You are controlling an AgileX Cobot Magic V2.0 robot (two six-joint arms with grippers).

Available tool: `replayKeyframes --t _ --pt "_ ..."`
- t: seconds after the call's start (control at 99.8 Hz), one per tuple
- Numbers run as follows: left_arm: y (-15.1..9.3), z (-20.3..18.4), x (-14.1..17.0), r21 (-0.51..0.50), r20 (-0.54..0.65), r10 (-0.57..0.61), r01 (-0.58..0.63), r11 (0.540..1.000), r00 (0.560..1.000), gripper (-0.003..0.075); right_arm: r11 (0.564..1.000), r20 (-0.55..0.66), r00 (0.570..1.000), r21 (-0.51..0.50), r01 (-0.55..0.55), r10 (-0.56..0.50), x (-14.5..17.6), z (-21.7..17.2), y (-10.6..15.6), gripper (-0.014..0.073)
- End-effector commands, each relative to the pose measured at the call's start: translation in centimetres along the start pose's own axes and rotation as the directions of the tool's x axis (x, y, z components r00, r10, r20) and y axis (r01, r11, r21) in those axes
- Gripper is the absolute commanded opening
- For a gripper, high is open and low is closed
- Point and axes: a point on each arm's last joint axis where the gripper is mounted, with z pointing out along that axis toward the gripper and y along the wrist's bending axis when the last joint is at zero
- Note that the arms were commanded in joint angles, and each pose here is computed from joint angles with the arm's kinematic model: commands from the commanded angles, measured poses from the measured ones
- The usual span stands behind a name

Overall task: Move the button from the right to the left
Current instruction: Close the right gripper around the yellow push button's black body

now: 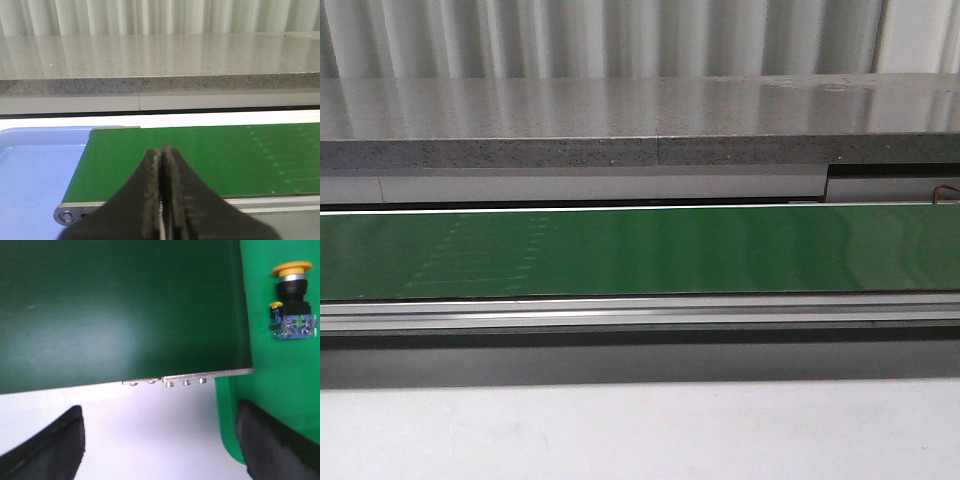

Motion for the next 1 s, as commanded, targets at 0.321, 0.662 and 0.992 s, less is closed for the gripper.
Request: replayKeyframes --t 0.321,0.662,0.992 --pt "0.0 -0.1 0.0 0.001 0.084 -0.009 0.009 1.0 0.996 -0.002 0.953 0.026 0.962 0.129 -0.274 0.273 -4.2 2.2 -7.9 0.0631" --pt "0.0 -0.1 0.0 0.001 0.084 -0.009 0.009 1.0 0.996 -0.002 0.898 0.008 0.913 0.177 -0.403 0.408 -5.0 5.7 -12.7 0.0555" --pt "0.0 -0.1 0.0 0.001 0.084 -0.009 0.009 1.0 0.996 -0.002 0.936 -0.127 0.935 0.177 -0.306 0.33 -5.8 10.3 -13.7 0.0555"
